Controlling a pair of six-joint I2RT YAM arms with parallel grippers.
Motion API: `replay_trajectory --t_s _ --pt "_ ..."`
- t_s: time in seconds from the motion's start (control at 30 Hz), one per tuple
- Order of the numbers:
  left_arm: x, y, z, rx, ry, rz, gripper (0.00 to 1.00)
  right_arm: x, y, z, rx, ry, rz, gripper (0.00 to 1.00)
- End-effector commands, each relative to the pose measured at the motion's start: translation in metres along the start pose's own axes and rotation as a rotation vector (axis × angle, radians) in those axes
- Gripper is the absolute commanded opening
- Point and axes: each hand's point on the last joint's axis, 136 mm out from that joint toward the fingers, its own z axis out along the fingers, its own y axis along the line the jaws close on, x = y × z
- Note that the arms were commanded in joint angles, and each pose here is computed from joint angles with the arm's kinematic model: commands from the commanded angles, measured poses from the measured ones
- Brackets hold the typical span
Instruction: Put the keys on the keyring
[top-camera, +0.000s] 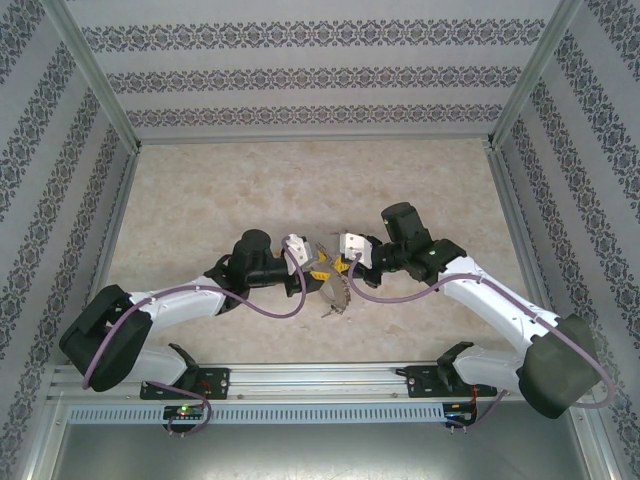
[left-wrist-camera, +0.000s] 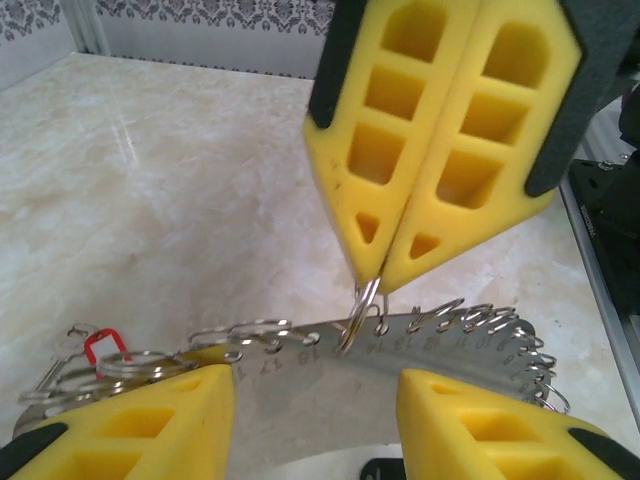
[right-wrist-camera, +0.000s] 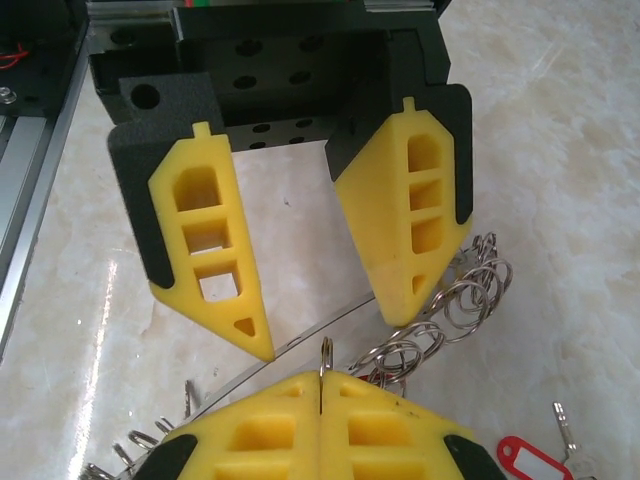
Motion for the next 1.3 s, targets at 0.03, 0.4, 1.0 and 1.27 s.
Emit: replay_trajectory --t_s 0.03,0.4,1.0,1.27 --pt "-0.028 -0.008 0.006 0.036 -0.06 0.115 0.46 -0.018 -0.002 -0.001 -0.018 -0.069 -0.002 0.0" --pt "-0.025 -0.021 0.008 0.093 -0.046 0.12 0.3 -0.017 -0.001 0.001 -0.01 -0.073 -0.02 0.0" --pt "0.006 0.0 0.01 -0.031 0.082 0.104 0.13 -0.017 0.005 0.004 -0.02 -0.078 -0.022 0.0" --pt "0.003 -0.007 0.014 0.019 0.07 0.114 0.0 -0.024 0.007 0.014 -0.04 -0.088 -0.027 0.0"
